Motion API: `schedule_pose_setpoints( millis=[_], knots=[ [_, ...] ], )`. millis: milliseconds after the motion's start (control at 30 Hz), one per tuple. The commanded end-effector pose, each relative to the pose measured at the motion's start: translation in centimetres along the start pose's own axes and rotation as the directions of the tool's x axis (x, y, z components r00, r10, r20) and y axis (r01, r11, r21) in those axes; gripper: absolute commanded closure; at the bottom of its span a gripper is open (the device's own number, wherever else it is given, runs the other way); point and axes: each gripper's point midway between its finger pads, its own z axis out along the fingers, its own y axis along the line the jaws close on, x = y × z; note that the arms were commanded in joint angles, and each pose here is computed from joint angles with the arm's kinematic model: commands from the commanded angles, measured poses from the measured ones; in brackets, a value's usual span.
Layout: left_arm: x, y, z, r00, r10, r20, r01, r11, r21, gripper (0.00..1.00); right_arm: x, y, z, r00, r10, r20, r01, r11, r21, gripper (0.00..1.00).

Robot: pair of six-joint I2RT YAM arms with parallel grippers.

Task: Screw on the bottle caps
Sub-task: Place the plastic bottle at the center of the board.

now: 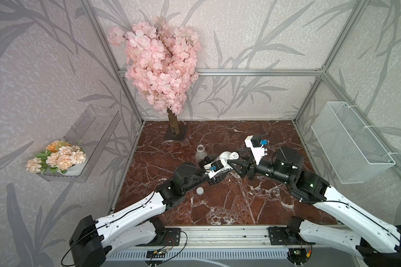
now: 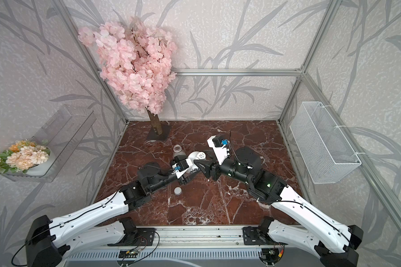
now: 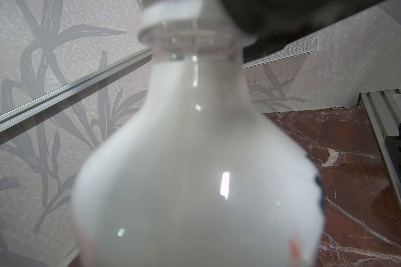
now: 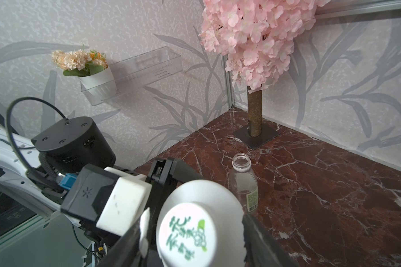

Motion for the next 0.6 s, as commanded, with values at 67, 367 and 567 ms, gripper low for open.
schedule_pose_setpoints(
  millis=[67, 367, 567],
  knots=[
    [-2.36, 0.6, 0.15, 0.998, -0.009, 0.059, 0.009, 1.0, 0.004, 0.41, -0.93, -0.23, 0.0, 0.999, -0.023, 0.036, 0.022, 0.999, 0.031, 0.41],
    [-2.42, 0.64, -0.01, 0.998, -0.015, 0.069, 0.015, 1.0, -0.001, 0.41, -0.79, -0.27, 0.75, 0.999, -0.009, 0.04, 0.008, 1.0, 0.029, 0.74],
    [-2.59, 1.04, -0.17, 0.996, -0.022, 0.083, 0.024, 0.999, -0.026, 0.31, -1.08, -0.54, 0.74, 0.998, -0.005, 0.056, 0.002, 0.999, 0.046, 0.97]
  ],
)
